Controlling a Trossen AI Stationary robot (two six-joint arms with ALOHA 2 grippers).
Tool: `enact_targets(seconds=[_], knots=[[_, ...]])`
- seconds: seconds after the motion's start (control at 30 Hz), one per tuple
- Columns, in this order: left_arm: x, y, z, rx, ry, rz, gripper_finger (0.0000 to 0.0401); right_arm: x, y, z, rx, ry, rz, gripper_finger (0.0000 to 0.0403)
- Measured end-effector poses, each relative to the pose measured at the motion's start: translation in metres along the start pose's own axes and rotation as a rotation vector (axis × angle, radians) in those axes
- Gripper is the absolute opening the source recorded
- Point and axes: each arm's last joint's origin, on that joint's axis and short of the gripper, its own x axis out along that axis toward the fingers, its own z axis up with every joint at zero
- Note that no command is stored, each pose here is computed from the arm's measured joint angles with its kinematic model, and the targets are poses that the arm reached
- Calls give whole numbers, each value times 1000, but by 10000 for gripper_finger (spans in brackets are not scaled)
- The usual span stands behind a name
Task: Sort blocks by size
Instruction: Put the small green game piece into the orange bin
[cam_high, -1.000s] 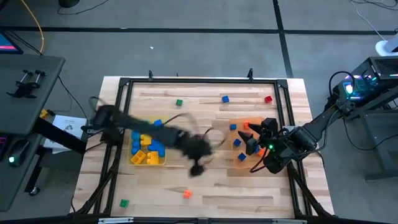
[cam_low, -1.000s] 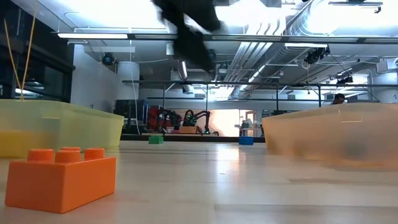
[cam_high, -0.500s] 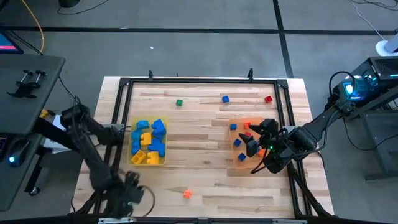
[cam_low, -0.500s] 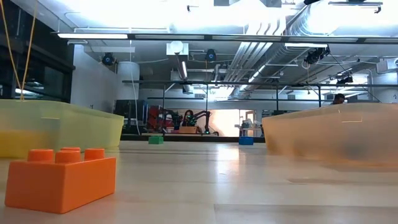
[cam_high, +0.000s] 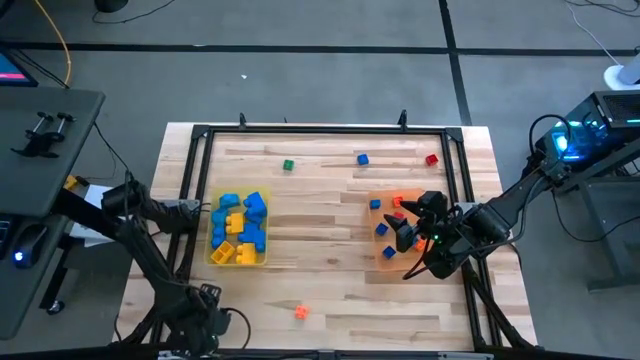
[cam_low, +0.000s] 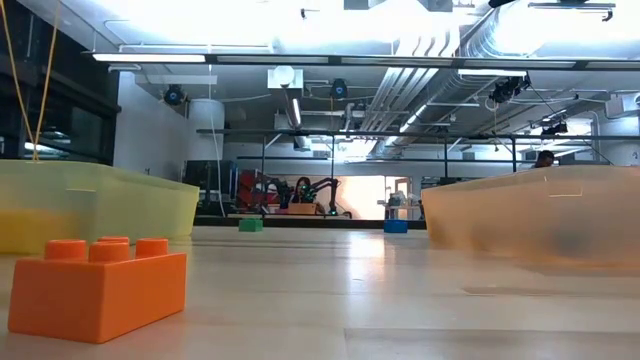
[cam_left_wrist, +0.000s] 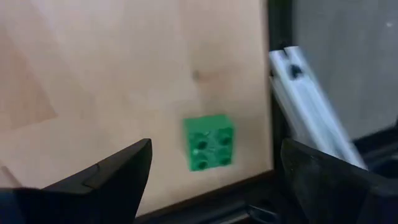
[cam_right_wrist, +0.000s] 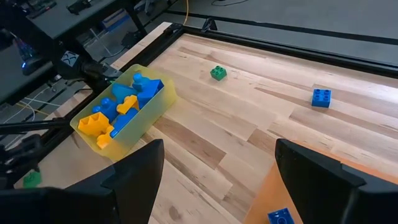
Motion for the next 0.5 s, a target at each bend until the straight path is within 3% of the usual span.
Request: enact_targets(seconds=[0.17,0.5], knots=[[10,8,-6,-39,17,45,339,0,0,0,0,0,0,303],[18,5,-4,-9,-7,20,339,0,-1,0,-7,2,-4,303]])
